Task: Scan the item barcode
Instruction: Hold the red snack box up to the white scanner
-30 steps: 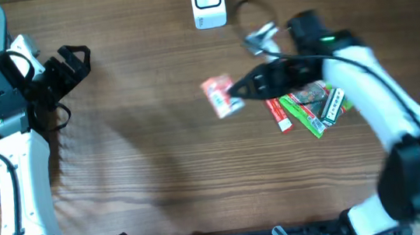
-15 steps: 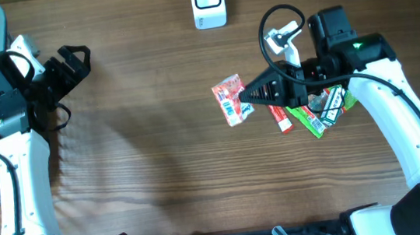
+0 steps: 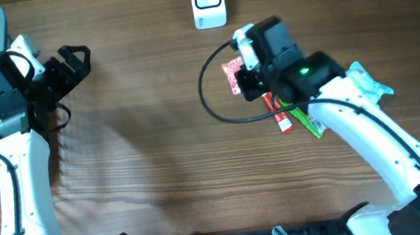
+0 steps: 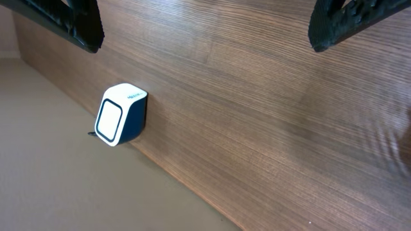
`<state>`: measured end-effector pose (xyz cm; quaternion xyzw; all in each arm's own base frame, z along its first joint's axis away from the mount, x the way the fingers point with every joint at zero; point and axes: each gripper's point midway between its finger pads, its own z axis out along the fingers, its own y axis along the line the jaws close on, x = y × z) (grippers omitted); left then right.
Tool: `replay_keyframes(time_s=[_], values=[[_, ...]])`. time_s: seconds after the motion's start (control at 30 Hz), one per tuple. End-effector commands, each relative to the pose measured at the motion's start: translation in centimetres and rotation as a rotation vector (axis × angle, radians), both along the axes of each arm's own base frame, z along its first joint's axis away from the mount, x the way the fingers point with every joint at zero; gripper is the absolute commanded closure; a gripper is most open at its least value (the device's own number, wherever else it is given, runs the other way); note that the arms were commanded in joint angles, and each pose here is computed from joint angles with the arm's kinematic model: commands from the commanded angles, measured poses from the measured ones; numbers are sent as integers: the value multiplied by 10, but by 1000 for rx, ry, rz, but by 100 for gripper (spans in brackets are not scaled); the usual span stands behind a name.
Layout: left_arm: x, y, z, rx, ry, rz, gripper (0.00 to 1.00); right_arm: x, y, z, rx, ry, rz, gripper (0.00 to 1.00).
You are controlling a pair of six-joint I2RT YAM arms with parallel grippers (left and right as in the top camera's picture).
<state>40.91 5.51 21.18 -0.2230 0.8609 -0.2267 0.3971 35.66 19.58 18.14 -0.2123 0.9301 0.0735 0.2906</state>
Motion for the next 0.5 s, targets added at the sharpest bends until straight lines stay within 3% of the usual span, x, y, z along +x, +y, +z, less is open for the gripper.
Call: replay_keyframes(time_s=[0.0,0.07,0.2,0.33,0.47], values=[[1,1,2,13,-9,-8,0,37,-20,66,-93,-201,-133,96],[1,1,2,13,-9,-8,0,53,-25,105,-154,-267,-143,96],[1,1,2,13,-9,-8,0,90,-21,133,-260,-312,-154,96],[1,1,2,13,-9,-8,0,142,0,104,-449,-387,-118,96],[1,1,2,13,-9,-7,0,190,29,58,-653,-468,66,96]])
